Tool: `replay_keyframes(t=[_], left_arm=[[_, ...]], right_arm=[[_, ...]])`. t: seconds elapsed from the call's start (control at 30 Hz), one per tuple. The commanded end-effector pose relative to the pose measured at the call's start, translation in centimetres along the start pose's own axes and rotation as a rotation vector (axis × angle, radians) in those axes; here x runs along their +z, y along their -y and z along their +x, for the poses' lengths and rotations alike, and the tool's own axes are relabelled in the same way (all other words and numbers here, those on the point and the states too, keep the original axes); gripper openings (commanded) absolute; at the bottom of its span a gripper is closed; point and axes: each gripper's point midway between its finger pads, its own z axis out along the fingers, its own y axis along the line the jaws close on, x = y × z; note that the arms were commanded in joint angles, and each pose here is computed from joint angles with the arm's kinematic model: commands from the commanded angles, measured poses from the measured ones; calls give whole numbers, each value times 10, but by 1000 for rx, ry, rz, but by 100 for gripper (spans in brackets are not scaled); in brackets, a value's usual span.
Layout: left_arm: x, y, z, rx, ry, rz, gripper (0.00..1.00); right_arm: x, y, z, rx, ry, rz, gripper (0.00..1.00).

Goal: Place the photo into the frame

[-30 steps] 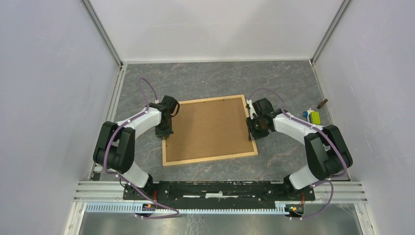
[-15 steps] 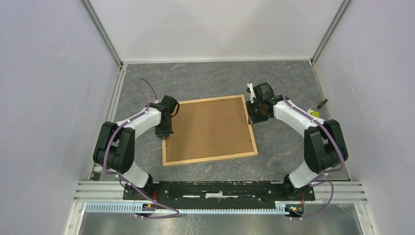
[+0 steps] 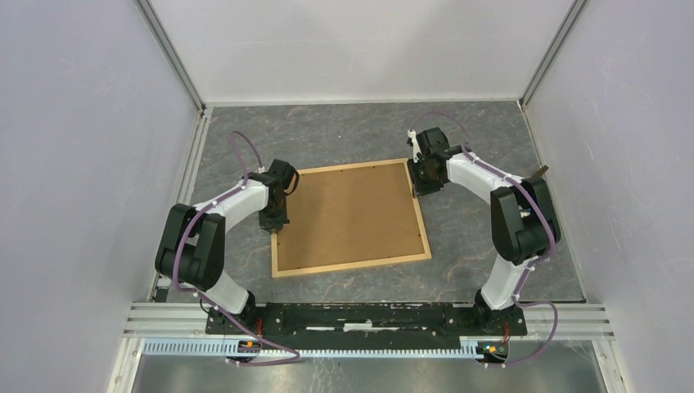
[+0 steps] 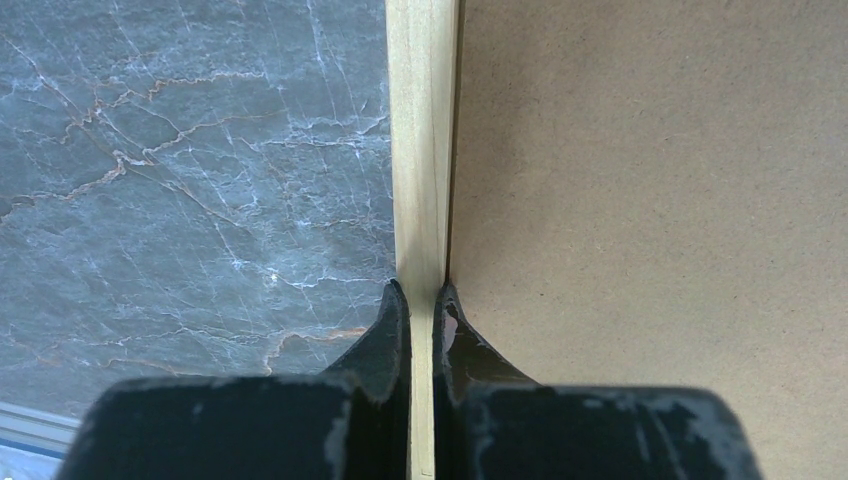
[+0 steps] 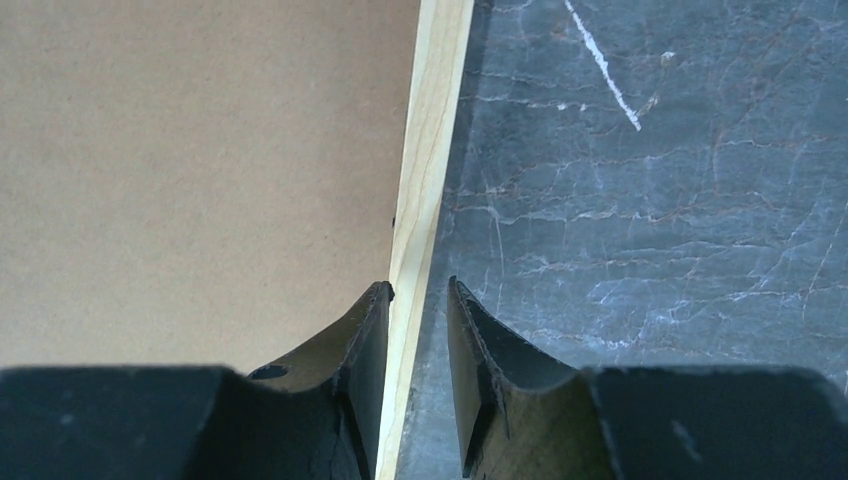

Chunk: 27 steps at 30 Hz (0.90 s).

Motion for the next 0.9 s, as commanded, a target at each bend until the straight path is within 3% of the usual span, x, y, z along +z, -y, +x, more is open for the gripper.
replay_keyframes(t=[0.0,0.87], left_arm=[[-3,4,-9,14,40,35,2],[-3,5,-9,16,41,40,2]], right_arm=[[5,4,-19,2,35,10,34],[24,5,-20,32,19,-21,32]])
